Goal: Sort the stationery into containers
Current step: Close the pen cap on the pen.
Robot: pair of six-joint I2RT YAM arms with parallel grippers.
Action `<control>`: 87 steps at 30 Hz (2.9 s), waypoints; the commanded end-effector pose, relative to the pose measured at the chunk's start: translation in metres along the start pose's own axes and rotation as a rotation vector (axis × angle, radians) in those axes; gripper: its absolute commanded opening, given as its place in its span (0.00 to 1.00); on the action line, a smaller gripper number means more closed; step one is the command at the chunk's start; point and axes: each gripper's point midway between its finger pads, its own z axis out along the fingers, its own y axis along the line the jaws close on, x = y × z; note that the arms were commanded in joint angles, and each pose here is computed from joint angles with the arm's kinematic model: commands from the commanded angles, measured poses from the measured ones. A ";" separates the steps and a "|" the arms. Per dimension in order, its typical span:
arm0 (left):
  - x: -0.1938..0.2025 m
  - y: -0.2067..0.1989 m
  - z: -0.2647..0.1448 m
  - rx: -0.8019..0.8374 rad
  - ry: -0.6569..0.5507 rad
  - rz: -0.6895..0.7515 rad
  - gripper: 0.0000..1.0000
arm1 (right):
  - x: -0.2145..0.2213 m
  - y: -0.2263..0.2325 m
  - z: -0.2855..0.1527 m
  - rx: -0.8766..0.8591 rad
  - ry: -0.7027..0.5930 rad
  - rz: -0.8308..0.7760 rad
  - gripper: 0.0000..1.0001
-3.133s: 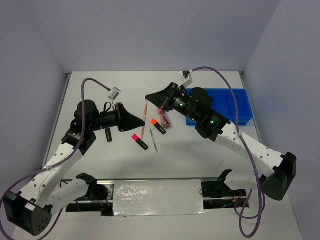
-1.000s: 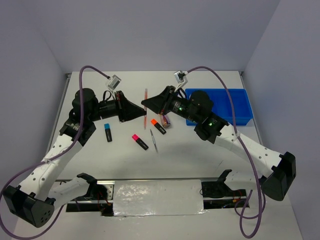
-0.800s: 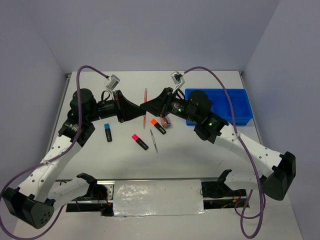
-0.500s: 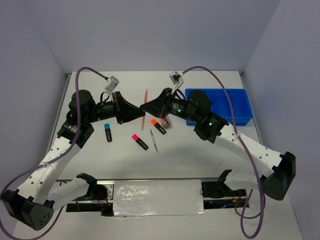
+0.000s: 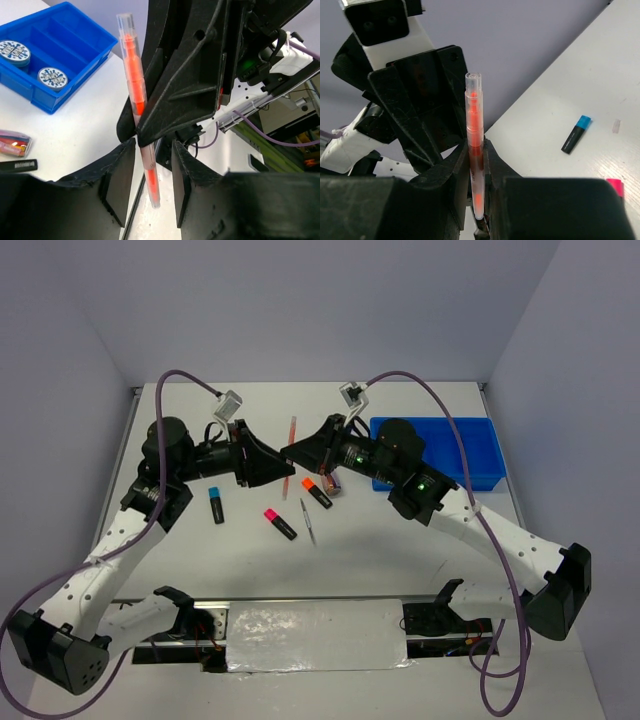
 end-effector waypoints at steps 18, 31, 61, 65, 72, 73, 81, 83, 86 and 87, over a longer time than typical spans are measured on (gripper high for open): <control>0.002 -0.010 0.005 0.079 0.047 0.048 0.00 | -0.056 0.013 -0.014 -0.037 -0.122 -0.036 0.73; 0.013 -0.001 0.002 0.035 0.094 0.053 0.00 | -0.072 0.013 -0.018 -0.067 -0.100 -0.059 0.60; -0.009 0.007 0.009 -0.010 0.030 0.058 0.00 | -0.038 -0.008 -0.003 -0.045 0.034 -0.026 0.00; -0.023 0.015 0.010 -0.070 -0.020 0.065 0.00 | -0.022 -0.011 -0.005 -0.050 0.053 -0.018 0.00; -0.056 0.001 0.008 -0.017 -0.046 0.168 0.00 | 0.045 -0.024 -0.002 -0.013 0.198 -0.004 0.00; -0.059 0.002 0.007 -0.015 -0.047 0.176 0.00 | 0.052 -0.024 -0.004 -0.014 0.213 0.003 0.00; -0.092 0.003 -0.016 0.010 -0.086 0.240 0.00 | 0.114 -0.029 -0.016 0.000 0.350 0.000 0.00; -0.096 0.003 -0.016 0.025 -0.091 0.237 0.00 | 0.126 -0.026 -0.014 -0.003 0.383 -0.003 0.00; -0.098 -0.004 -0.015 0.076 -0.093 0.235 0.00 | 0.141 -0.024 -0.012 -0.007 0.424 0.002 0.00; -0.098 -0.005 -0.015 0.080 -0.096 0.238 0.00 | 0.139 -0.023 -0.010 -0.010 0.414 0.004 0.00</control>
